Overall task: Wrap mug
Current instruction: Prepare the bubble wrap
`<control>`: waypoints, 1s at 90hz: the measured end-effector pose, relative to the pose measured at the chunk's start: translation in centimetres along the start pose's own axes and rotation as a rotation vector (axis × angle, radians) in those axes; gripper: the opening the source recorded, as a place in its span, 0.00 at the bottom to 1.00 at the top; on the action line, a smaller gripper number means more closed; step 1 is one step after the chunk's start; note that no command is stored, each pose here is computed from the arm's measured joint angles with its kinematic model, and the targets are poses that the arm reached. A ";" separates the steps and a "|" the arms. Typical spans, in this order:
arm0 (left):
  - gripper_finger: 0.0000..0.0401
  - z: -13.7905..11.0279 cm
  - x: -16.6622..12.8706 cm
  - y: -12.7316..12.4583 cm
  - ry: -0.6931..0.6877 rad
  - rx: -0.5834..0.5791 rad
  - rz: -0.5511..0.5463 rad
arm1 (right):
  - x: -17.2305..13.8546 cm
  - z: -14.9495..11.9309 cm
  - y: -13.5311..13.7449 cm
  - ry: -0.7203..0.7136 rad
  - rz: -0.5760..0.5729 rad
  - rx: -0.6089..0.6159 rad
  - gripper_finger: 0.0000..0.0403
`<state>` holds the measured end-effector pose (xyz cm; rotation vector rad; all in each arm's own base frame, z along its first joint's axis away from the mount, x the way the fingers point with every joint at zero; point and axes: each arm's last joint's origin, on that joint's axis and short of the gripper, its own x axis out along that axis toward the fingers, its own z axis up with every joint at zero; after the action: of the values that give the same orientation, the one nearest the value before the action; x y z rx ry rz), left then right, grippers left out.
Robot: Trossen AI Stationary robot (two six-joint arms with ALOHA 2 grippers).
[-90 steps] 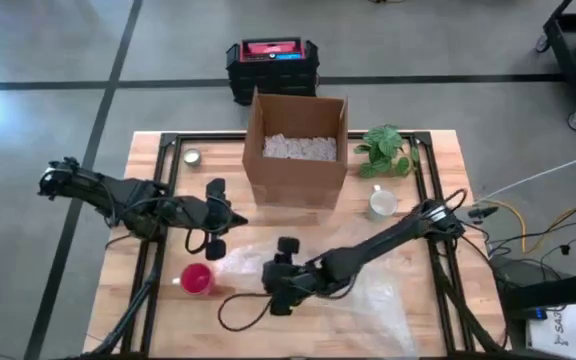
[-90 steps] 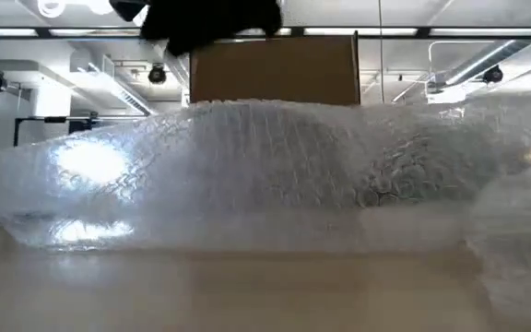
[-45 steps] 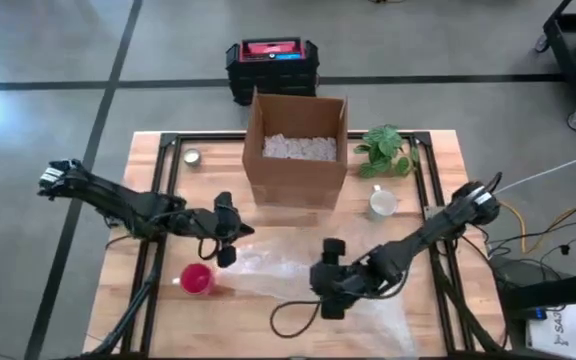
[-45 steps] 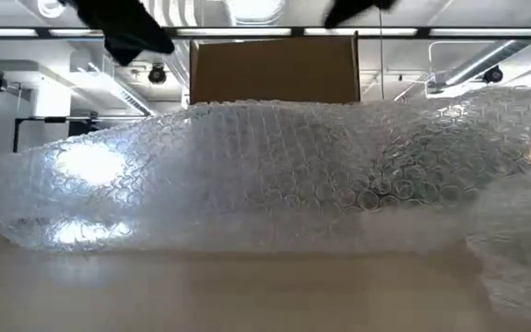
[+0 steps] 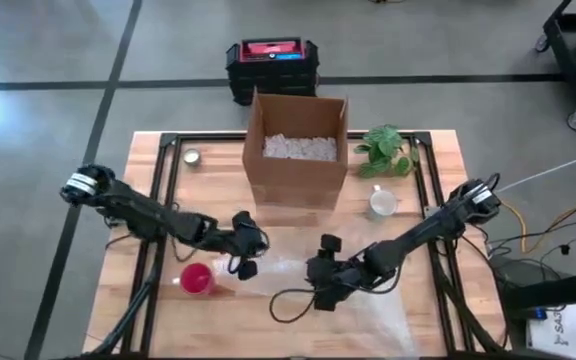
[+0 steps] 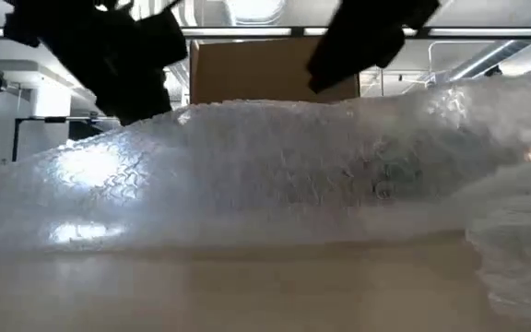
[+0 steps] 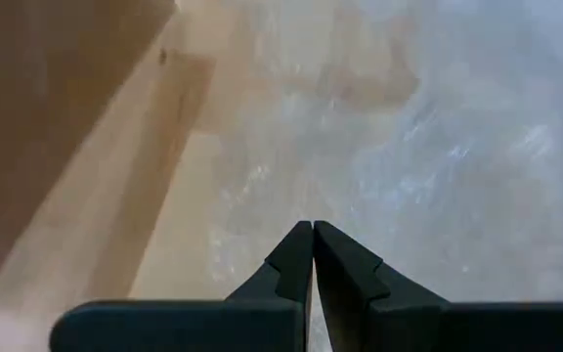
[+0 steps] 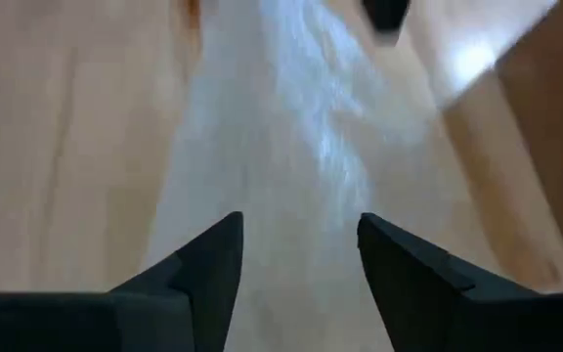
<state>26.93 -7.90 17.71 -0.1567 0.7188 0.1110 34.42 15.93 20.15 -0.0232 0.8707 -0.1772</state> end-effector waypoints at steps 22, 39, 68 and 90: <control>0.00 -1.3 3.5 -0.8 0.102 0.036 -0.070 | 0.7 0.2 -0.1 0.109 0.276 0.100 0.43; 0.00 -1.7 4.0 -0.5 0.112 0.042 -0.041 | 0.9 -3.1 4.9 0.184 0.403 0.023 0.39; 0.00 -1.5 3.8 -0.4 0.080 0.034 -0.019 | 1.9 -5.3 9.3 0.252 0.383 -0.007 0.29; 0.00 0.1 2.1 -0.6 0.007 0.009 -0.049 | -4.6 -0.4 5.6 0.197 0.138 -0.112 0.22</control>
<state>28.70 -8.36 16.42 -0.1663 0.7217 0.0609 32.00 22.18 22.84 -0.0504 1.0740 -0.0007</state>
